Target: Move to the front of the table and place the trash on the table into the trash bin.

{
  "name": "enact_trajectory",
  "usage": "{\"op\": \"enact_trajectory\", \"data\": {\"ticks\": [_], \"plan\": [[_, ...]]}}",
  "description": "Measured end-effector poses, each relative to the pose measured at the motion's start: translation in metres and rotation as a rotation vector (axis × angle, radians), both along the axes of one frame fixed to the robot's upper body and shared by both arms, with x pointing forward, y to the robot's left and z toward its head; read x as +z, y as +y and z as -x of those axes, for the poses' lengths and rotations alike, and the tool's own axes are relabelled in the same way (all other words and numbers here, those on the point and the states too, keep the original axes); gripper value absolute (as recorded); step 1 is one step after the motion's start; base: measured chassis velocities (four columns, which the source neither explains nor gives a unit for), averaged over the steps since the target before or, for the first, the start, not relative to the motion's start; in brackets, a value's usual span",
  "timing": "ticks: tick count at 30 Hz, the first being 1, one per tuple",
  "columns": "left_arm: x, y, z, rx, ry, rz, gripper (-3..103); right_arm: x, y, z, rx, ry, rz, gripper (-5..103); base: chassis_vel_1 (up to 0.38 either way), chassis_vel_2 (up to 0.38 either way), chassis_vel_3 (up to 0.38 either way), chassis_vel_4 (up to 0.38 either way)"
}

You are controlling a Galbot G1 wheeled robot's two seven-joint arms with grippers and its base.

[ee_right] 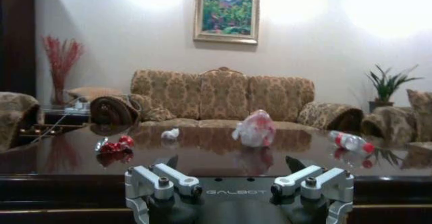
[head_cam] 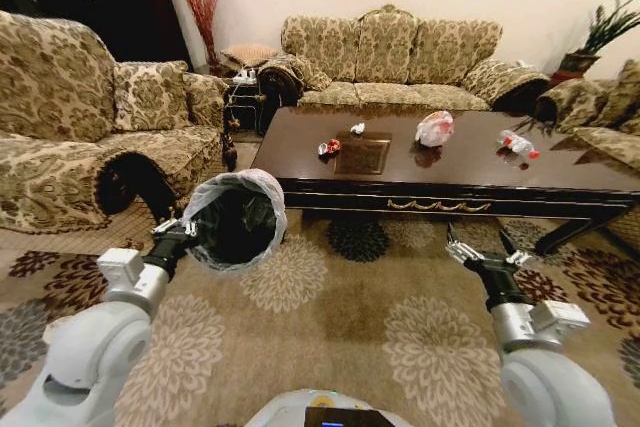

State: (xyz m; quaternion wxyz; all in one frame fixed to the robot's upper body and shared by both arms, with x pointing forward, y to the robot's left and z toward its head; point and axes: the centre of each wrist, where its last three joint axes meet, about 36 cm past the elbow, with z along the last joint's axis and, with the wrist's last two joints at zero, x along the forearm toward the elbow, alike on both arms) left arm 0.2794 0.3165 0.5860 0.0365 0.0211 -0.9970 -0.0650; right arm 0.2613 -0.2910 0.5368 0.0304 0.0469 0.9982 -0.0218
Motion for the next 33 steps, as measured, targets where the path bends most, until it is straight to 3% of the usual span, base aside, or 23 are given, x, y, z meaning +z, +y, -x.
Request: {"op": "enact_trajectory", "data": {"ticks": [33], "plan": [[-0.0085, -0.0009, 0.0006, -0.004, 0.017, 0.025, 1, -0.0058, -0.0008, 0.0000, -0.019, 0.012, 0.022, 100, 0.000, 0.000, 0.000, 0.000]]}}
